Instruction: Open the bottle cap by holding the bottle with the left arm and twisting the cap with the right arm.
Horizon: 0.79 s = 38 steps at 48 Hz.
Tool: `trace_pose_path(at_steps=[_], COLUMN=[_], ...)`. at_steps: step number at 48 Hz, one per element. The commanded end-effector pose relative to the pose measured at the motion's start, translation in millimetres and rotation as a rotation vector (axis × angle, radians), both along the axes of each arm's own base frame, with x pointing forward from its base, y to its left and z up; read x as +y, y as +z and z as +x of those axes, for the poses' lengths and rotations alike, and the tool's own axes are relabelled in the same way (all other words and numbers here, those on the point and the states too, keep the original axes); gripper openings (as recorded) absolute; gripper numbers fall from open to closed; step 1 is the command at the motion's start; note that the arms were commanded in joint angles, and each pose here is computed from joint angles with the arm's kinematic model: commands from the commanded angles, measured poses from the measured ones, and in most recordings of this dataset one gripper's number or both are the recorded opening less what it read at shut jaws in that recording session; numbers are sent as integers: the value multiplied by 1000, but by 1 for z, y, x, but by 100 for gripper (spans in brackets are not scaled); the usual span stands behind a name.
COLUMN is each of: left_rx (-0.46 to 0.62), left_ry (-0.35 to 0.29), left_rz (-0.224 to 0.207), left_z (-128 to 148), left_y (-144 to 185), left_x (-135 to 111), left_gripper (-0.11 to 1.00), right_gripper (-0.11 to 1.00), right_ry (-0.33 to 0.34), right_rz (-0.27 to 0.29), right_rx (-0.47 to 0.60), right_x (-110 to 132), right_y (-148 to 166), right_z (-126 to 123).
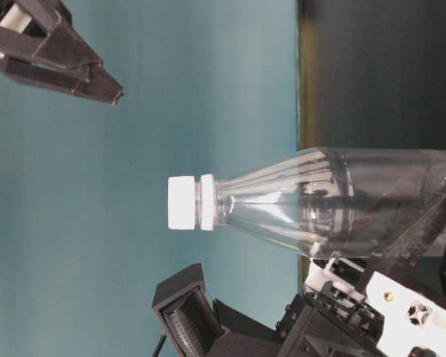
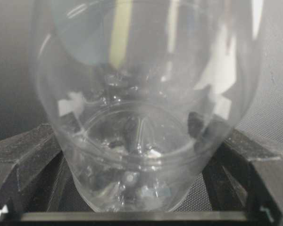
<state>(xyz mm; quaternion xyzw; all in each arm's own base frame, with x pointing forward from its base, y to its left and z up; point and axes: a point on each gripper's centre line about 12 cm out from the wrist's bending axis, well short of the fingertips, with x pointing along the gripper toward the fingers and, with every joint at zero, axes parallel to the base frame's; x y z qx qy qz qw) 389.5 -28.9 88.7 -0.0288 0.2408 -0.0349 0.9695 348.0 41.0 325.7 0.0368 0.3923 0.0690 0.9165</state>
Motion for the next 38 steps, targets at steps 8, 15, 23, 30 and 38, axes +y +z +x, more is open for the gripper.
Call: trace_pose_path(at_steps=[8,15,23,30,38], left_rx=[-9,-18,-18,-15,-17], left_ry=[-2,-2,-2,-2,-2], left_rz=[0,-1,-1,-1,-1], left_z=[5,7,7,7,8], left_y=[6,8,8,7,8], left_x=[-1,-1,-1,-1,-1], left_gripper=[94,94,94,94,94], right_gripper=[82,82,81,81,81], right_ry=[-10,-18,-30,-55,-94], right_rz=[23,28,38,66,110], right_rx=[-109,-161,-199,-185,-188], right_x=[2,1,-1,-1,-2], right_y=[12,12,12,8,4], right_z=[-20,-26,-33,-40,-49])
